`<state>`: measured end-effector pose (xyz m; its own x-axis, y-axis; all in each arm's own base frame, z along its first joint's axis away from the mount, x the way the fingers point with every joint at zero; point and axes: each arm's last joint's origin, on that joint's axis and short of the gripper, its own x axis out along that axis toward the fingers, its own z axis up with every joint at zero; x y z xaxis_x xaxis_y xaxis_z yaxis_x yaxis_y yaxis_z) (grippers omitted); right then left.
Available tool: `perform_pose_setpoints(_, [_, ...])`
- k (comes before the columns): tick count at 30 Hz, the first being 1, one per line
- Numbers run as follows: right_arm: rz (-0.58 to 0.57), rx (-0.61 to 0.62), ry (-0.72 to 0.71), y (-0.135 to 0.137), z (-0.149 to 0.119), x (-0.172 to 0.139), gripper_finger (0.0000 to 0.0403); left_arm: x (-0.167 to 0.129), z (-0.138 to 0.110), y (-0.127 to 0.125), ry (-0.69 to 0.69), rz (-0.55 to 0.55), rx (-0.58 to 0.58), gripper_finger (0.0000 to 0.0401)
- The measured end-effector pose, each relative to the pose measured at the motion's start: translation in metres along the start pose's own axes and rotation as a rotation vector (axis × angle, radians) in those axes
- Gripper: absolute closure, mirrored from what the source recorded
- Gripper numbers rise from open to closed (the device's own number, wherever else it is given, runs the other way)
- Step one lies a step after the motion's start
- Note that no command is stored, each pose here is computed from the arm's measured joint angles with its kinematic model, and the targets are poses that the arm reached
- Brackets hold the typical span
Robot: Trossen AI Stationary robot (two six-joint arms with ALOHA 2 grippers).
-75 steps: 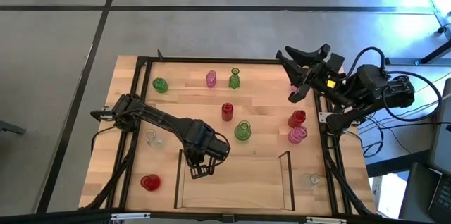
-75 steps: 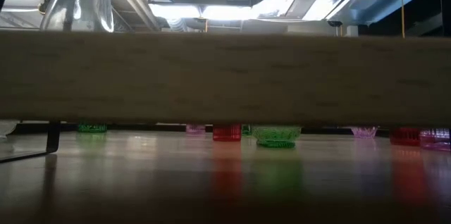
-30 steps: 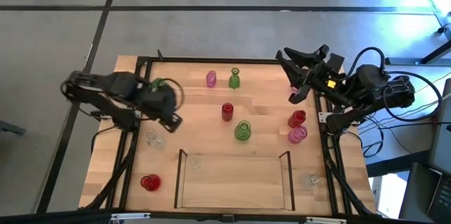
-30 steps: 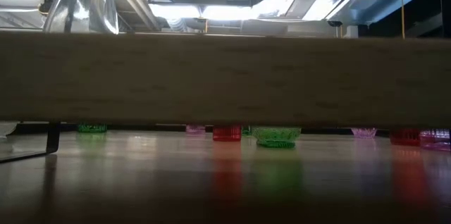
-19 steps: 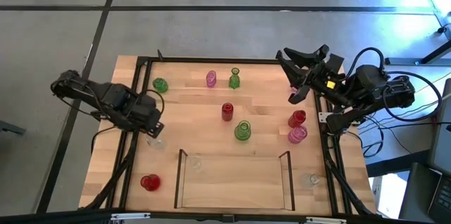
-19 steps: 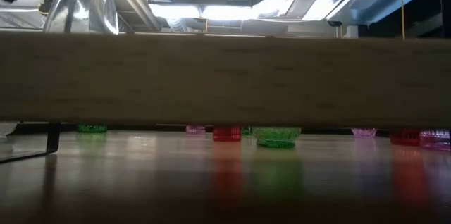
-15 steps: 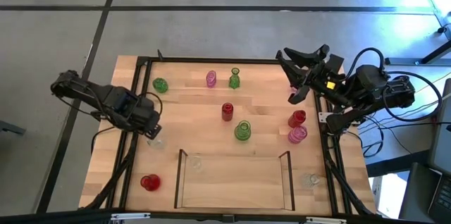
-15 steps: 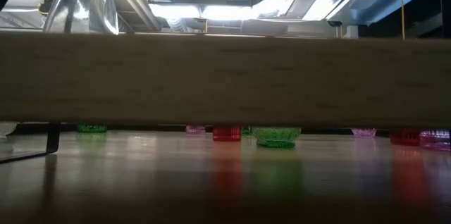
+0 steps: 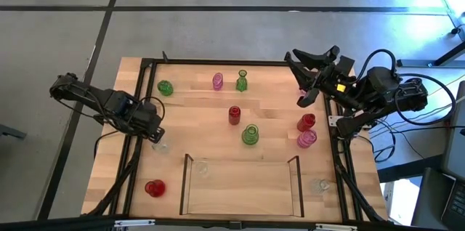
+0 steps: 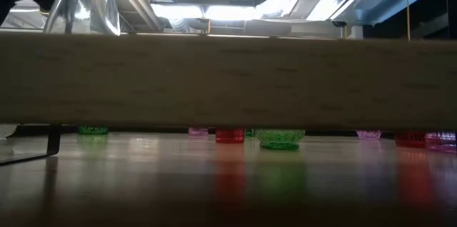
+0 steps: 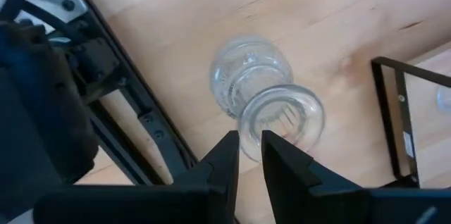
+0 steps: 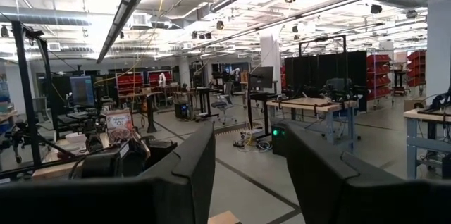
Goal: Sort vases onto shelf
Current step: Put the left transparent vase aligned with the other transparent vases on the shelf
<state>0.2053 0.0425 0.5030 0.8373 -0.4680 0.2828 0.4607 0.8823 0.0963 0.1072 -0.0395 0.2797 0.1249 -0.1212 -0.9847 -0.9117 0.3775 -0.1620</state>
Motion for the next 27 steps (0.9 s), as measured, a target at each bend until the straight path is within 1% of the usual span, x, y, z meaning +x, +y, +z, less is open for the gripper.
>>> perform_pose_setpoints(6, [-0.001, 0.000, 0.000, 0.000, 0.000, 0.000, 0.0251, 0.009, 0.000, 0.013, 0.000, -0.018, -0.024, 0.0346])
perform_pose_setpoints(11, [-0.002, 0.000, -0.001, 0.000, 0.000, 0.000, 0.0251, 0.015, 0.000, 0.014, -0.002, -0.076, -0.022, 0.0346])
perform_pose_setpoints(16, [-0.002, 0.000, 0.000, 0.000, 0.000, 0.000, 0.0251, 0.022, 0.001, 0.010, -0.002, -0.127, -0.018, 0.0346])
perform_pose_setpoints(18, [-0.002, 0.000, 0.000, 0.000, 0.000, 0.000, 0.0251, 0.022, 0.001, 0.010, -0.003, -0.154, -0.013, 0.0346])
perform_pose_setpoints(27, [-0.002, 0.000, 0.000, 0.000, 0.000, 0.000, 0.0251, 0.019, 0.001, 0.015, -0.033, -0.198, -0.012, 0.0346])
